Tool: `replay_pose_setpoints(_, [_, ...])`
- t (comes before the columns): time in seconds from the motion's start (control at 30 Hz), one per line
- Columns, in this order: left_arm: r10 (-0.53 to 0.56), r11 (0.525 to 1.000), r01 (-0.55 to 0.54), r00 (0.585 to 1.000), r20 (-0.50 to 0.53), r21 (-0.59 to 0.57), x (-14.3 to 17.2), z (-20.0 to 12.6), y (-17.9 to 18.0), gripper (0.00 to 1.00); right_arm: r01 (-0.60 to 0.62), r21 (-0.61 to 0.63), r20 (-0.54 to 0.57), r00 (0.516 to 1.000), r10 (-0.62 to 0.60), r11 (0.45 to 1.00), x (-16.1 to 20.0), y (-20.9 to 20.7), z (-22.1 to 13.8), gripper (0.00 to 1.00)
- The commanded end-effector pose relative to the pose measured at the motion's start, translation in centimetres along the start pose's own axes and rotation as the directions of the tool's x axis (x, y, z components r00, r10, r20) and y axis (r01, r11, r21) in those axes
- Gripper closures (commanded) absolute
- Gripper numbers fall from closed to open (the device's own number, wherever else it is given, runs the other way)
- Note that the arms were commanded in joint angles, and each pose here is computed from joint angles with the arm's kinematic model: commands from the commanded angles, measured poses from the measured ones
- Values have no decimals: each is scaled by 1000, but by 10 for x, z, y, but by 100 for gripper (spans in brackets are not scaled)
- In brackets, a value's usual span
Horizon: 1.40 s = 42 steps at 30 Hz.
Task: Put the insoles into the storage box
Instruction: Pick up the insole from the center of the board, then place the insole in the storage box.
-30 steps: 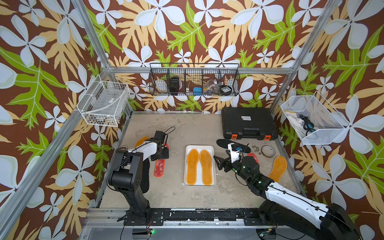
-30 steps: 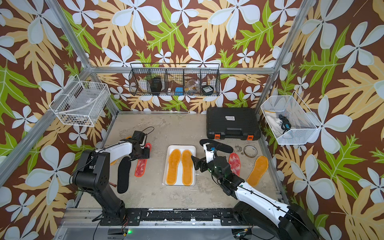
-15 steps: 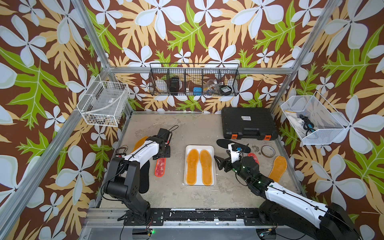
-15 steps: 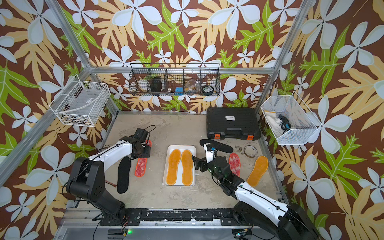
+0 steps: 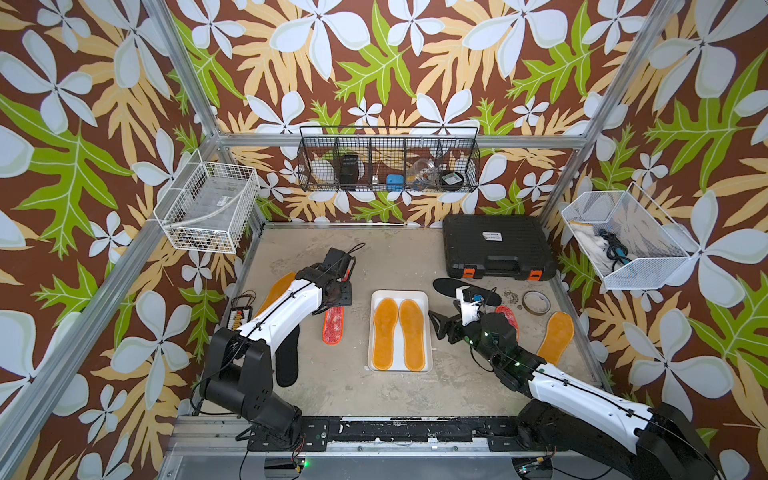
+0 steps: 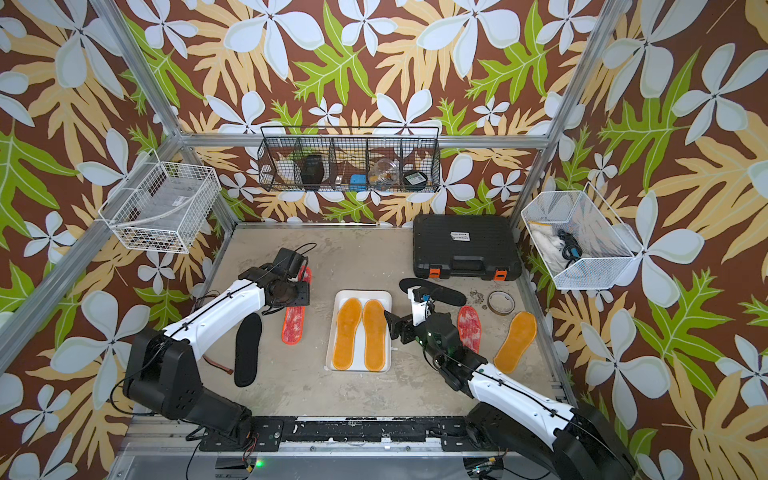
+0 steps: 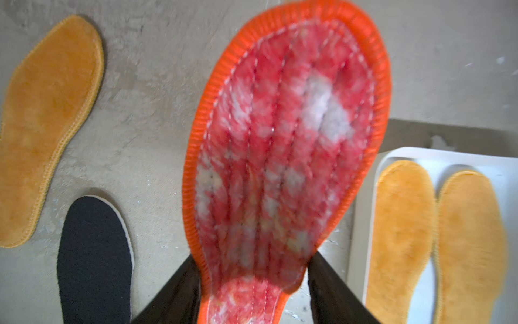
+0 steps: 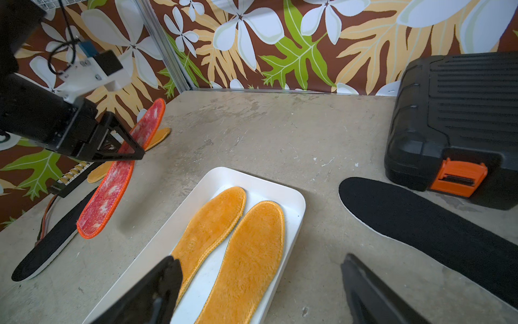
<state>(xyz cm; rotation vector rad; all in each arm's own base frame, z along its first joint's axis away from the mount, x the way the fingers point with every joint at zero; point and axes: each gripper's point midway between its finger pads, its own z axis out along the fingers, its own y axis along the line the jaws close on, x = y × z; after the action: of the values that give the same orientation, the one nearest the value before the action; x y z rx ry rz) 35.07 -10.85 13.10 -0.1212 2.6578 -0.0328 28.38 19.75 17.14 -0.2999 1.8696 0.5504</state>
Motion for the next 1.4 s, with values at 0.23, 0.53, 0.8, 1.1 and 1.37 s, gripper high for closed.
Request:
replay_pose_setpoints(0.23, [6, 997, -10, 999, 49, 80, -5, -46, -58, 37, 43, -77, 56, 998, -38, 996, -11, 14, -5, 7])
replay_pose_setpoints(0.53, [0, 945, -5, 1000, 16, 327, 29, -65, -139, 37, 42, -13, 94, 995, -41, 999, -16, 2, -11, 7])
replay_pose_setpoints(0.8, [26, 951, -6, 998, -61, 310, 59, -24, -155, 37, 40, -4, 105, 994, -39, 999, -17, 0, -13, 7])
replay_pose_setpoints(1.1, [64, 982, -41, 991, -121, 185, 81, 27, -144, 36, 39, -18, 112, 993, -36, 999, -19, 3, -15, 7])
replay_pose_setpoints(1.37, [53, 990, -33, 987, -150, 137, 91, 43, -138, 34, 41, -25, 120, 992, -37, 999, -20, 4, -17, 7])
